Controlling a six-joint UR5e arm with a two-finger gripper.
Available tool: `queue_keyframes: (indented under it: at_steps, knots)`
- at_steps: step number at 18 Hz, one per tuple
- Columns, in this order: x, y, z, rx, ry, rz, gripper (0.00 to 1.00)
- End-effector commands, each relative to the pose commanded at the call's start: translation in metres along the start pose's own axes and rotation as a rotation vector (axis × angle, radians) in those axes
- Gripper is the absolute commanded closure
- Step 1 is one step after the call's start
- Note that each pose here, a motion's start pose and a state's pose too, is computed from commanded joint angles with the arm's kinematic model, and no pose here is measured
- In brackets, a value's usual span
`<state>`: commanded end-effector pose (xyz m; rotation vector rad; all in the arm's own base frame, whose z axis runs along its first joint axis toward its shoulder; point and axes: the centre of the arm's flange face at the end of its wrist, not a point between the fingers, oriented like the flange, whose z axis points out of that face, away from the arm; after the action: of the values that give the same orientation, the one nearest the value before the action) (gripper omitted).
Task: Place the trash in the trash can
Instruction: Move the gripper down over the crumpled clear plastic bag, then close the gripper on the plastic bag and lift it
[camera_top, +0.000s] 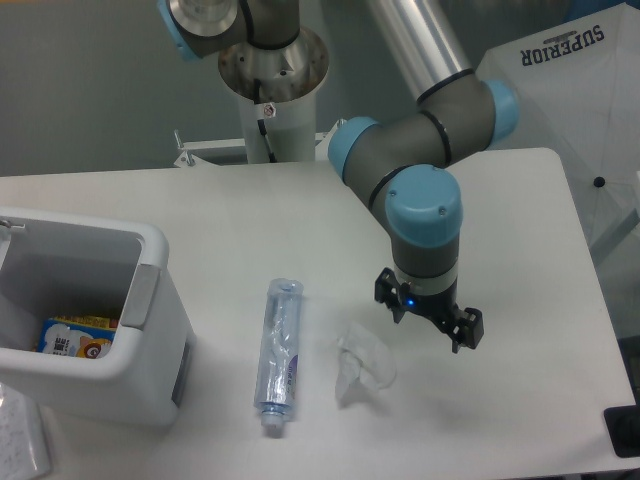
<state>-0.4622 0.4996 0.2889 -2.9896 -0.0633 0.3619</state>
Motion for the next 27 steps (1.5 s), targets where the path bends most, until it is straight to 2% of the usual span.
queue_keyframes:
  at_steps: [5, 8, 14, 18, 22, 23, 27]
  knots:
    - [0.027, -0.020, 0.017, -0.010, 0.031, -0.069, 0.00]
    - [0.052, -0.033, 0.018, -0.014, 0.049, -0.070, 0.00]
    - [0.087, -0.034, 0.041, -0.063, 0.083, -0.053, 0.00]
    - [0.089, -0.030, 0.063, -0.120, 0.071, -0.049, 0.00]
    - [0.089, -0.036, 0.071, -0.175, 0.008, -0.019, 0.01]
    - [0.089, -0.036, 0.071, -0.176, 0.007, -0.017, 0.13]
    - [0.087, -0.038, 0.068, -0.168, 0.003, -0.029, 0.83]
